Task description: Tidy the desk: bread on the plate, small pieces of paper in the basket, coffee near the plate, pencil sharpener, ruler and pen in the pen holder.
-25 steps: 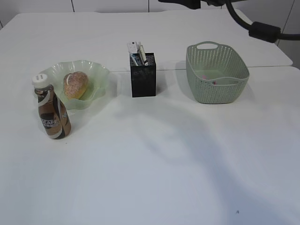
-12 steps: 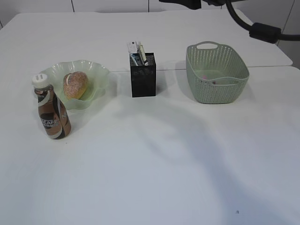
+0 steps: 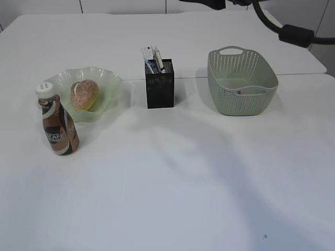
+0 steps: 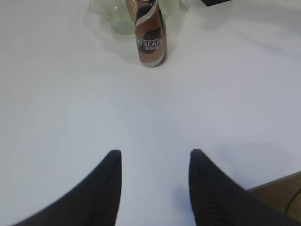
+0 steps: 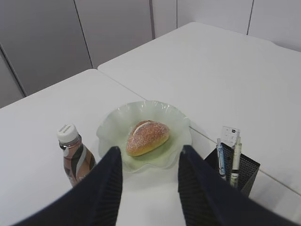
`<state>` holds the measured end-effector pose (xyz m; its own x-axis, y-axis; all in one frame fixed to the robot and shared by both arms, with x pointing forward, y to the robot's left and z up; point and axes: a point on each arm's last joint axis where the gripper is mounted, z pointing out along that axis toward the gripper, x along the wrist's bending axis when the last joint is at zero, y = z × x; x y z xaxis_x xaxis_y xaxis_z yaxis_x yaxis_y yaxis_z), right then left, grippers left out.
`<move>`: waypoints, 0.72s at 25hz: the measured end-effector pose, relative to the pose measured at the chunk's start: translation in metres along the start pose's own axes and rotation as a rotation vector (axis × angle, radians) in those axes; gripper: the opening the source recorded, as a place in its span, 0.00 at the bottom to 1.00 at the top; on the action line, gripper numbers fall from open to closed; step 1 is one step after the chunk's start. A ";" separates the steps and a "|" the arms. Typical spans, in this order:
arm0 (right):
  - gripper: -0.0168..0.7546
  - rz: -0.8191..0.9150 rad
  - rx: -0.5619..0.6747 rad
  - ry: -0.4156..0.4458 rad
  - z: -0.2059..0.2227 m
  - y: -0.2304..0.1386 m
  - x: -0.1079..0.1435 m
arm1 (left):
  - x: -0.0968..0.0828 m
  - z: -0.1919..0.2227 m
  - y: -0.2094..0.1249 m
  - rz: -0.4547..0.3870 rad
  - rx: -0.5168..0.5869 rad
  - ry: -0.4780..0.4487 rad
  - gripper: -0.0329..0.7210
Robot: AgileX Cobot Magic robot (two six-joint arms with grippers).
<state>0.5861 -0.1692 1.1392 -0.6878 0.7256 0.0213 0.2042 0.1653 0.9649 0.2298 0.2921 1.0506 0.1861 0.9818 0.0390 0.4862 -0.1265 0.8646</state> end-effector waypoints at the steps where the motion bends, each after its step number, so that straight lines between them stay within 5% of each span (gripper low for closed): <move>1: 0.45 0.000 -0.001 -0.004 0.000 0.000 0.000 | 0.000 0.000 0.000 -0.001 0.000 0.001 0.48; 11: 0.45 0.005 0.004 -0.019 -0.001 -0.002 -0.004 | -0.002 0.000 0.001 -0.020 -0.006 -0.027 0.45; 18: 0.45 0.055 0.066 -0.110 -0.011 -0.032 -0.017 | -0.002 0.000 0.001 -0.020 -0.006 -0.027 0.45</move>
<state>0.5837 -0.1944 1.1113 -0.5943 0.8032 0.0410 0.2875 0.1646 0.9435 0.2296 0.2896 1.0510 0.1996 0.9798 0.0083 0.4848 -0.1061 0.8682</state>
